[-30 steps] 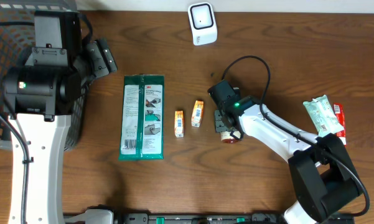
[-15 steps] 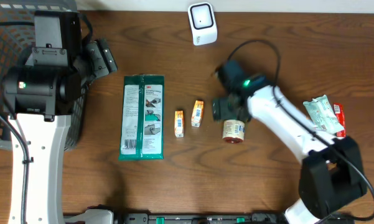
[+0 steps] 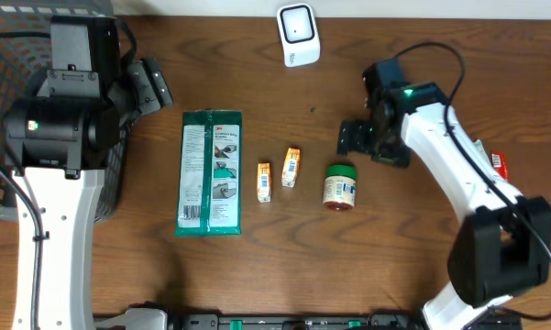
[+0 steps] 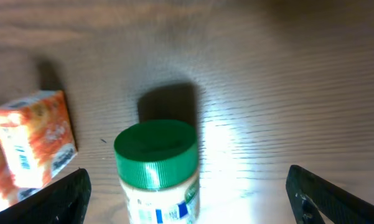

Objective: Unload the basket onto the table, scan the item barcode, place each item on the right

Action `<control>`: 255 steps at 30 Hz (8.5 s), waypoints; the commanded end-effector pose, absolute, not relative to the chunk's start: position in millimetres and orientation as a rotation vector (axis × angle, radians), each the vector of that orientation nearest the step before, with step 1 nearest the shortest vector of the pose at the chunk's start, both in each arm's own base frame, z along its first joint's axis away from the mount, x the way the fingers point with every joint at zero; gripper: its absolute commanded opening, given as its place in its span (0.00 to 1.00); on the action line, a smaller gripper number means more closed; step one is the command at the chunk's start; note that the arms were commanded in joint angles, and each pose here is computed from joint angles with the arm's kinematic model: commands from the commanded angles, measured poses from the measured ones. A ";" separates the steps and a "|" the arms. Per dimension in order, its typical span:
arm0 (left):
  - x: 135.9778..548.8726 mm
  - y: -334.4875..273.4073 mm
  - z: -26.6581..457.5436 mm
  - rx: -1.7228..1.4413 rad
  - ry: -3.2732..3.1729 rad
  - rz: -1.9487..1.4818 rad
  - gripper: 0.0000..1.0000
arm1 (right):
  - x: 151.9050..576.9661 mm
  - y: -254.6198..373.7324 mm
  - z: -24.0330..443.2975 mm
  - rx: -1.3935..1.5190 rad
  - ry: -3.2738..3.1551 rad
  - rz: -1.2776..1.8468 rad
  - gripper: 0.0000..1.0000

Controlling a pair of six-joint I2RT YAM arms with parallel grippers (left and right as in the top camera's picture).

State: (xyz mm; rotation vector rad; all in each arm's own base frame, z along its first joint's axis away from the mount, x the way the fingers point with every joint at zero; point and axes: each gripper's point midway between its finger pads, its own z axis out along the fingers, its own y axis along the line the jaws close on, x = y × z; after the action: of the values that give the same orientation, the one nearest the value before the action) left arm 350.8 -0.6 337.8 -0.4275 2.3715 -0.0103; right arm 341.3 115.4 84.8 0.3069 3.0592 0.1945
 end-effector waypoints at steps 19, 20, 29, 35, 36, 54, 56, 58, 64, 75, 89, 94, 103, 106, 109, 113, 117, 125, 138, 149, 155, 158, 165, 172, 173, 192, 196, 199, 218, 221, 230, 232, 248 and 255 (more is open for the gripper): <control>350.9 1.5 336.6 -0.423 2.377 0.003 0.86 | 327.5 136.4 20.9 0.283 3.159 0.142 0.81; 350.9 1.5 336.6 -0.423 2.377 0.003 0.86 | 326.9 136.2 19.3 0.283 3.159 0.141 0.81; 350.9 1.5 336.6 -0.423 2.377 0.003 0.86 | 327.1 136.2 12.7 0.298 3.147 0.149 0.78; 350.9 1.5 336.6 -0.423 2.377 0.003 0.86 | 328.7 136.5 13.1 0.297 3.141 0.153 0.75; 350.9 1.5 336.6 -0.423 2.377 0.003 0.86 | 328.7 136.4 13.1 0.296 3.141 0.153 0.74; 350.9 1.5 336.6 -0.424 2.376 0.003 0.86 | 335.7 138.5 25.4 0.239 3.132 0.162 0.52; 350.9 1.5 336.6 -0.424 2.376 0.003 0.86 | 341.1 140.0 37.9 0.217 3.119 0.168 0.50; 350.9 1.5 336.6 -0.423 2.377 0.003 0.86 | 348.7 142.3 54.8 0.186 3.092 0.180 0.47; 350.9 1.5 336.6 -0.423 2.377 0.003 0.86 | 363.8 134.8 88.0 0.161 3.001 0.088 0.47; 350.9 1.5 336.6 -0.423 2.377 0.003 0.86 | 367.2 123.1 92.2 0.147 2.950 -0.052 0.47; 350.9 1.5 336.6 -0.423 2.377 0.003 0.86 | 355.3 131.4 85.8 0.087 2.973 -0.092 0.83; 350.9 1.5 336.6 -0.423 2.377 0.003 0.86 | 351.3 130.7 85.2 0.086 2.989 -0.095 0.96; 350.9 1.5 336.6 -0.423 2.377 0.003 0.86 | 356.6 159.7 107.6 0.046 3.035 0.358 0.98; 350.9 1.5 336.6 -0.424 2.376 0.003 0.86 | 360.1 147.9 107.9 0.106 3.038 0.368 0.98; 350.9 1.5 336.6 -0.423 2.377 0.003 0.86 | 355.1 139.4 103.3 0.140 3.066 0.354 0.98; 350.9 1.5 336.6 -0.424 2.376 0.003 0.86 | 350.9 140.8 95.9 0.204 3.079 0.352 0.99; 350.9 1.5 336.6 -0.424 2.376 0.003 0.86 | 341.1 140.0 84.5 0.304 3.108 0.310 0.99; 350.9 1.5 336.6 -0.424 2.376 0.003 0.86 | 334.0 136.7 55.2 0.345 3.108 0.280 0.99; 350.9 1.5 336.6 -0.423 2.377 0.003 0.86 | 335.0 140.1 30.8 0.275 3.054 0.209 0.88; 350.9 1.5 336.6 -0.424 2.376 0.003 0.86 | 332.9 111.8 29.8 -0.160 3.041 -0.096 0.80; 350.9 1.5 336.6 -0.423 2.377 0.003 0.86 | 333.4 115.1 29.7 -0.160 3.040 -0.070 0.78; 350.9 1.5 336.6 -0.423 2.377 0.003 0.86 | 333.4 115.1 29.7 -0.160 3.040 -0.070 0.79; 350.9 1.5 336.6 -0.423 2.377 0.003 0.86 | 343.1 118.6 45.7 -0.224 3.018 -0.064 0.95; 350.9 1.5 336.6 -0.424 2.376 0.003 0.86 | 356.9 124.3 90.0 -0.233 2.996 -0.054 0.99; 350.9 1.5 336.6 -0.423 2.377 0.003 0.86 | 357.9 124.7 91.5 -0.233 2.993 -0.052 0.99; 350.9 1.5 336.6 -0.423 2.377 0.003 0.86 | 352.0 127.2 88.0 -0.232 3.018 -0.022 0.82; 350.9 1.5 336.6 -0.423 2.377 0.003 0.86 | 349.1 126.1 83.8 -0.181 3.031 -0.024 0.82; 350.9 1.5 336.6 -0.423 2.377 0.003 0.86 | 346.0 124.9 79.7 -0.177 3.042 -0.030 0.82; 350.9 1.5 336.6 -0.424 2.376 0.003 0.86 | 333.1 123.4 36.9 -0.071 3.059 0.000 0.75; 350.9 1.5 336.6 -0.423 2.377 0.003 0.86 | 334.3 124.9 33.4 -0.071 3.049 0.014 0.72; 350.9 1.5 336.6 -0.423 2.377 0.003 0.86 | 331.9 124.3 24.8 -0.071 3.046 0.018 0.72; 350.9 1.5 336.6 -0.424 2.376 0.003 0.86 | 332.8 124.6 24.9 -0.070 3.043 0.020 0.71; 350.9 1.5 336.6 -0.423 2.377 0.003 0.86 | 334.7 125.3 24.8 -0.070 3.034 0.024 0.67; 350.9 1.5 336.6 -0.423 2.377 0.003 0.86 | 331.9 124.2 19.3 -0.070 3.037 0.022 0.67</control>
State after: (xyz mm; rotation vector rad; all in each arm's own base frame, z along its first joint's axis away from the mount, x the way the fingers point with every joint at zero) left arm 350.8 -0.6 337.9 -0.4275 2.3712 -0.0104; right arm 337.0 121.8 20.5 -0.0747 3.0365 0.0182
